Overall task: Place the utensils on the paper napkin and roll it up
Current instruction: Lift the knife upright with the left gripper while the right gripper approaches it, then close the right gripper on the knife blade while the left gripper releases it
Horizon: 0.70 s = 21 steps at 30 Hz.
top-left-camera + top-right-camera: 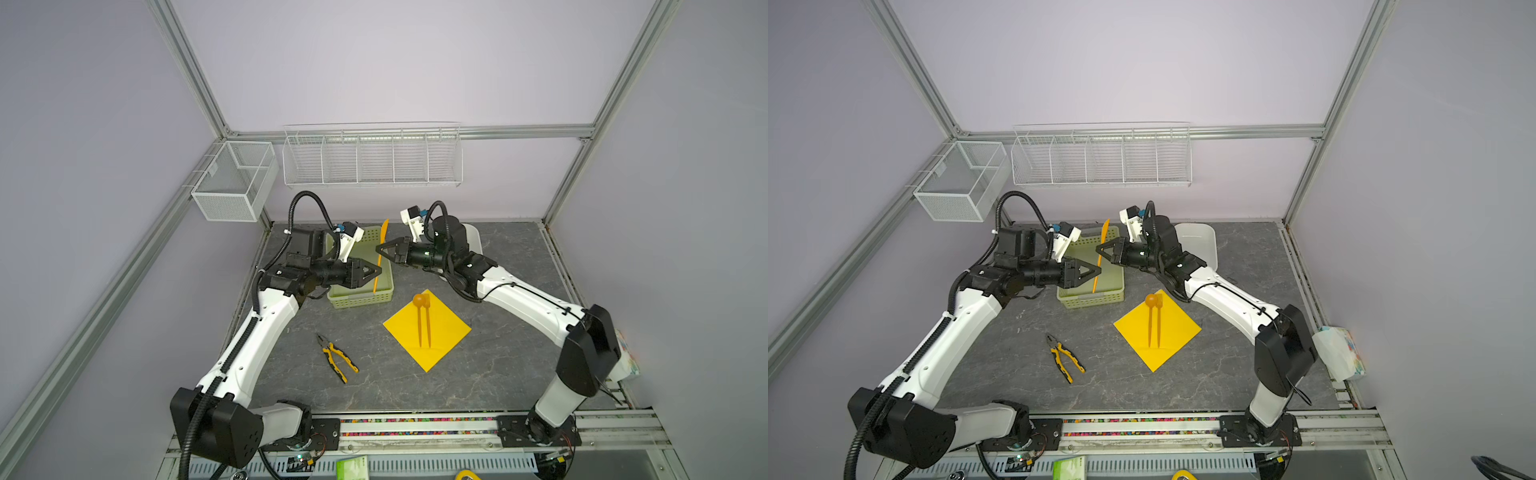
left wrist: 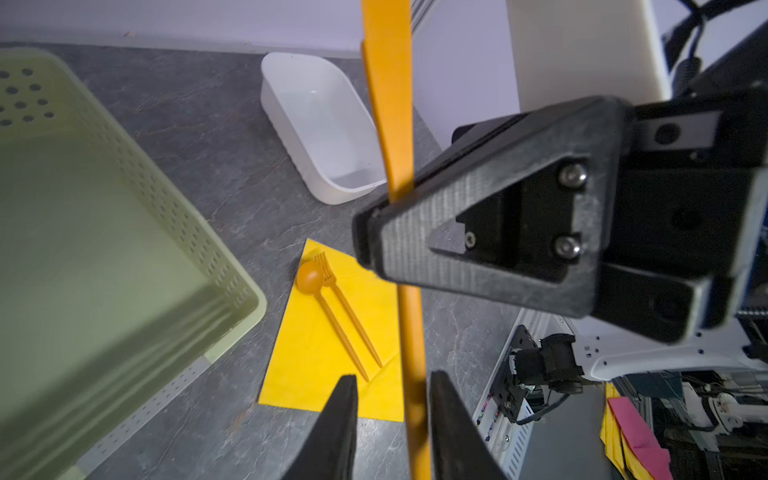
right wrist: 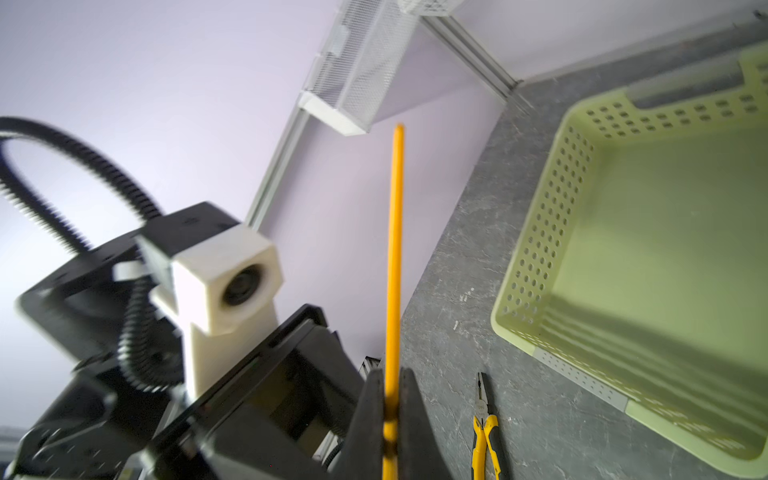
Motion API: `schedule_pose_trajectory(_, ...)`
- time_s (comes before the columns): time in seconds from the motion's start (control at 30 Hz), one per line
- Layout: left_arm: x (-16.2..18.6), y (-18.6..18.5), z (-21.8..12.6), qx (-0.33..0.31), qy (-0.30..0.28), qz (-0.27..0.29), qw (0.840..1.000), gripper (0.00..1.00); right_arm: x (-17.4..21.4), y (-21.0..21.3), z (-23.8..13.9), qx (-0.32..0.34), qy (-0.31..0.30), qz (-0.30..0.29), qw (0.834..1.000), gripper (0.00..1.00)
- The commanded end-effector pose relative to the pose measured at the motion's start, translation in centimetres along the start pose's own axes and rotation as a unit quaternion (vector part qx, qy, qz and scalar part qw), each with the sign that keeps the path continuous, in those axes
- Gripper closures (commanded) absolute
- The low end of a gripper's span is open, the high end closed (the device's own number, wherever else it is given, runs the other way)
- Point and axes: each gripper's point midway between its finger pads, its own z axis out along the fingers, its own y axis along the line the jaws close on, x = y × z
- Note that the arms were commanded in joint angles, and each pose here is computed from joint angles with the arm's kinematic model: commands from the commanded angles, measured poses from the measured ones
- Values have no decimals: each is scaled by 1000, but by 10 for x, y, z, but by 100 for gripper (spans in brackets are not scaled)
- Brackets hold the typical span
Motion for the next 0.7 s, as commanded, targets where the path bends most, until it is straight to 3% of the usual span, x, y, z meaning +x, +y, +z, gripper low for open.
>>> schedule_pose_trajectory(0.0,-7,-39,-9,88,-22,42,995,69,6,50,-25,-72,25,-106,991,93)
schedule_pose_trajectory(0.17,-13,-68,-20,151,-57,75,984,72,12,89,-47,-126,37,-171,976,93)
schedule_pose_trajectory(0.33,-11,-86,-25,188,-58,97,976,80,15,105,-64,-130,36,-216,967,93)
schedule_pose_trajectory(0.67,-12,-92,-24,193,-62,111,973,97,17,109,-69,-119,44,-213,969,93)
